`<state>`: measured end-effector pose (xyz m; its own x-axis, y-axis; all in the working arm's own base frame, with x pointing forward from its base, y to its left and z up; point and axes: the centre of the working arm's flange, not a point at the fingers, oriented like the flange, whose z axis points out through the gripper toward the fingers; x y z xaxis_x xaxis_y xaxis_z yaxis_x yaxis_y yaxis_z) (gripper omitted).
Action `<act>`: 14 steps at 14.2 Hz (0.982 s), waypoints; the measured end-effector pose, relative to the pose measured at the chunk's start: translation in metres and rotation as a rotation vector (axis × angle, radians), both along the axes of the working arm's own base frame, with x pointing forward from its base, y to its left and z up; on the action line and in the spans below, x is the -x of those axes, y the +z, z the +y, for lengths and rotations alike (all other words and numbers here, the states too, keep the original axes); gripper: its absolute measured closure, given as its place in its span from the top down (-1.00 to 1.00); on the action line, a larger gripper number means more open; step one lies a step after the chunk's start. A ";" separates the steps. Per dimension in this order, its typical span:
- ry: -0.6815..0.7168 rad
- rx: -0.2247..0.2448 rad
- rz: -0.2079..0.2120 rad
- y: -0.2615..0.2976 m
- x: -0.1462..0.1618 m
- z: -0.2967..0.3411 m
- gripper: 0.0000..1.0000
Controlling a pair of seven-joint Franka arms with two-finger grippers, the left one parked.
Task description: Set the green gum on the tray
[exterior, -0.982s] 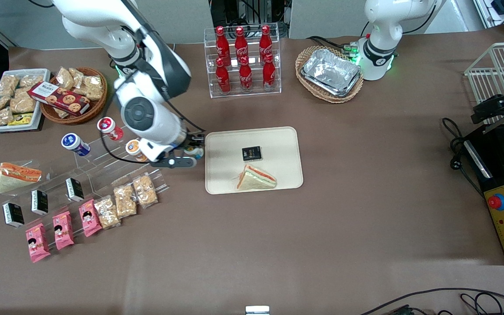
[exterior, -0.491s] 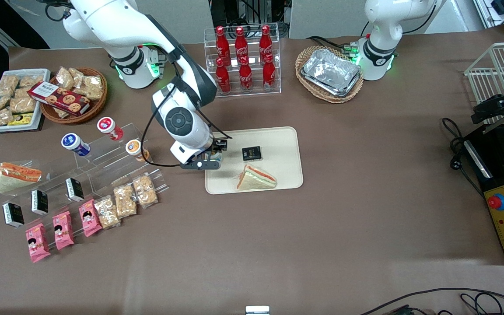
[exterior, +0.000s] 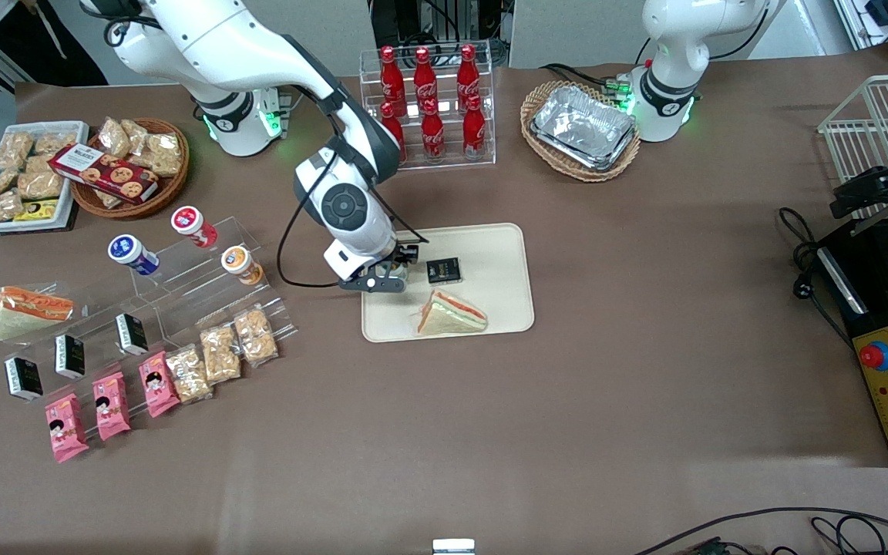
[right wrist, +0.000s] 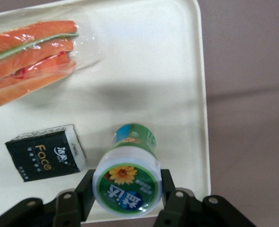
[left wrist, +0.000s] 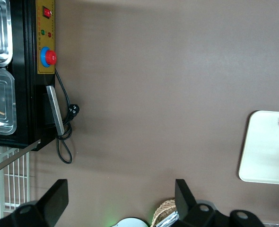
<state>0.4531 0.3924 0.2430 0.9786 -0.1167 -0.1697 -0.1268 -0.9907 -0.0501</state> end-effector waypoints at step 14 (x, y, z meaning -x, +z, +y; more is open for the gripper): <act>-0.080 -0.032 -0.036 0.127 -0.066 -0.089 1.00</act>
